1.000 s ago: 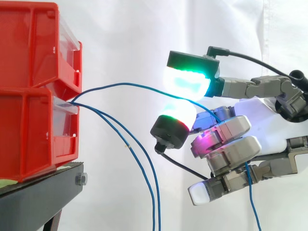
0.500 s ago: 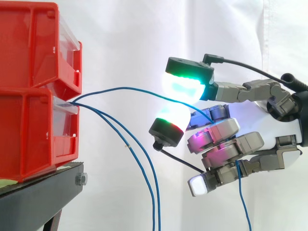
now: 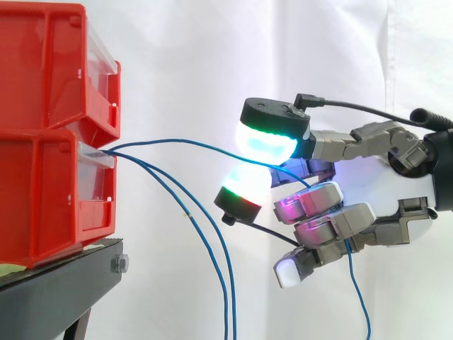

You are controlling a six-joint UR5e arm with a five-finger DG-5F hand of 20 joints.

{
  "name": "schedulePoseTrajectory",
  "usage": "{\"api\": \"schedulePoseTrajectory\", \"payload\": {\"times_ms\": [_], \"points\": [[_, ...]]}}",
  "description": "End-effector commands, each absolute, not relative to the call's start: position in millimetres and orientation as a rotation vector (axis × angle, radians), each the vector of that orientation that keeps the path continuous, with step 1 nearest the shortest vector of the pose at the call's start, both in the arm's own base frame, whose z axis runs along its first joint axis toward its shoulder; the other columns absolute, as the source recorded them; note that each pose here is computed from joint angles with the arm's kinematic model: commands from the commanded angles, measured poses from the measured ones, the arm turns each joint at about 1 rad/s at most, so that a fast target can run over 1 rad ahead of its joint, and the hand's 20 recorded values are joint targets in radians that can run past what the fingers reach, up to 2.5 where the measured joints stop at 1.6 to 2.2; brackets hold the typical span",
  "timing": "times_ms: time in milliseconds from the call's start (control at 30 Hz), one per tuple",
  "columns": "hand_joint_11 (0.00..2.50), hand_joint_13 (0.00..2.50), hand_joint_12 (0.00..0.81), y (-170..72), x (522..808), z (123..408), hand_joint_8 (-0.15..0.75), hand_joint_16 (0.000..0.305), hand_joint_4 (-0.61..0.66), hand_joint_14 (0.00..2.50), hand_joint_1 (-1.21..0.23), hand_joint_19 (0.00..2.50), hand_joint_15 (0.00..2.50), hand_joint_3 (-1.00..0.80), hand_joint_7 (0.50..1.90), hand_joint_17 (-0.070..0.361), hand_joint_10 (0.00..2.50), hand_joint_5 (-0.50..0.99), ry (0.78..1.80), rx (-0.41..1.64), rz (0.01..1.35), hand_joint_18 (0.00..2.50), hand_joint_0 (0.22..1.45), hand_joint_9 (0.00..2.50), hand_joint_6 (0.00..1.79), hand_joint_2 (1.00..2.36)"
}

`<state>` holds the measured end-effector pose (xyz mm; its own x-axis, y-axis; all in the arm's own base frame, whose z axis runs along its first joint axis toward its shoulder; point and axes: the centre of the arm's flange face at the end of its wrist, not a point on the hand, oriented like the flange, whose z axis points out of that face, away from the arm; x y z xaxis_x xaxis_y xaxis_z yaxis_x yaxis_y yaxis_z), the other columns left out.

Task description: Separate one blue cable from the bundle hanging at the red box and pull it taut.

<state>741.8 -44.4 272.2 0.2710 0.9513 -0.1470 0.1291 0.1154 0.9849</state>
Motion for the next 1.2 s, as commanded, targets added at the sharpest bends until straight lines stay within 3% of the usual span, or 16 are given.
{"api": "schedulePoseTrajectory", "payload": {"times_ms": [0,600,800,933,1067,1167], "points": [[0.78,0.87,0.314,-41.4,742.3,272.1,0.257,0.040,0.08,1.16,-0.60,0.72,1.12,-0.46,1.03,0.090,2.17,-0.19,1.137,1.304,0.849,0.73,0.62,0.47,0.88,1.00],[0.81,0.90,0.317,-40.0,744.3,274.0,0.261,0.041,0.09,1.12,-0.57,0.71,1.14,-0.50,1.07,0.093,2.13,-0.18,1.125,1.295,0.858,0.74,0.59,0.53,0.87,1.00],[0.84,0.92,0.313,-38.0,744.3,274.0,0.256,0.041,0.09,1.07,-0.66,0.72,1.16,-0.50,1.12,0.092,2.10,-0.18,1.123,1.297,0.860,0.74,0.62,0.54,0.87,1.00],[0.86,0.93,0.315,-37.2,744.0,273.3,0.250,0.042,0.07,1.04,-0.72,0.72,1.18,-0.34,1.21,0.094,2.08,-0.18,1.122,1.300,0.860,0.76,0.66,0.55,0.87,1.01],[0.86,0.94,0.316,-35.1,744.2,273.4,0.254,0.042,0.05,1.04,-0.74,0.71,1.19,-0.23,1.15,0.095,2.08,-0.20,1.116,1.305,0.869,0.76,0.65,0.56,0.91,1.02],[0.87,0.94,0.315,-34.5,744.1,273.5,0.259,0.043,0.08,1.02,-0.71,0.72,1.19,-0.29,1.08,0.097,2.07,-0.20,1.112,1.307,0.866,0.76,0.63,0.56,0.92,1.01]]}}
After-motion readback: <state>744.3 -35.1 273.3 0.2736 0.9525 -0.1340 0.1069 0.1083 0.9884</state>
